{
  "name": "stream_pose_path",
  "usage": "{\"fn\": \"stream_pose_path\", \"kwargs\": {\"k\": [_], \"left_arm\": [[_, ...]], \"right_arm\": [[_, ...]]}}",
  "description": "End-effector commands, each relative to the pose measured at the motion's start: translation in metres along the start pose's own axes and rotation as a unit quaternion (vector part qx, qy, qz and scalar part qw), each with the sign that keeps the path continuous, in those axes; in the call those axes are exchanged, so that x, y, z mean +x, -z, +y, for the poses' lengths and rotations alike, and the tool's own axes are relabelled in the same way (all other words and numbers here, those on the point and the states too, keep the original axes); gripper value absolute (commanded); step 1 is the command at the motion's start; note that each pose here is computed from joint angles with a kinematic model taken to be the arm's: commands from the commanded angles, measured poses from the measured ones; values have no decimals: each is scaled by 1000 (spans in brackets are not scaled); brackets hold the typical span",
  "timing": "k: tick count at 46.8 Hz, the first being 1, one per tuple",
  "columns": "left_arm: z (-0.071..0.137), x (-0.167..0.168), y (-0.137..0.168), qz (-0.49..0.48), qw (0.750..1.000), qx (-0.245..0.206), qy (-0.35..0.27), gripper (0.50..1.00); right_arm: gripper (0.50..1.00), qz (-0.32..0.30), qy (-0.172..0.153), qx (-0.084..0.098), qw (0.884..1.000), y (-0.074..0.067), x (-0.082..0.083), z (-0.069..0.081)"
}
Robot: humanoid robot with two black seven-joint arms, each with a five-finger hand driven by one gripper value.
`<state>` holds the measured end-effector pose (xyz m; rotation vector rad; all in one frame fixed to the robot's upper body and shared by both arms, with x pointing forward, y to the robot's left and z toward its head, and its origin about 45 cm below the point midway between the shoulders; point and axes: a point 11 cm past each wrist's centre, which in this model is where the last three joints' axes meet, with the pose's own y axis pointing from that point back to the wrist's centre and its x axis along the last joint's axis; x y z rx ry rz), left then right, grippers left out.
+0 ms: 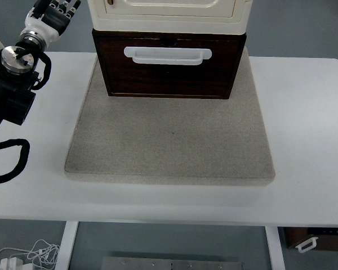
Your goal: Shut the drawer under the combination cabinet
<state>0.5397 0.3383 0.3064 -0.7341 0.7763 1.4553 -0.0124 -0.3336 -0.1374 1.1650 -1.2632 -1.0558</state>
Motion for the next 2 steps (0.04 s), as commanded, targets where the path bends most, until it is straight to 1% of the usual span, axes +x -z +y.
{"fn": "stream_pose_path", "kwargs": {"k": [1, 2], "left_arm": [[0, 0, 3, 1, 1000, -1, 0, 1000], [0, -1, 5, 2, 1000, 0, 0, 1000]], "right_arm": [[952, -2, 0, -1, 1000, -1, 0, 0], [952, -2, 1, -1, 1000, -1, 0, 0]]}}
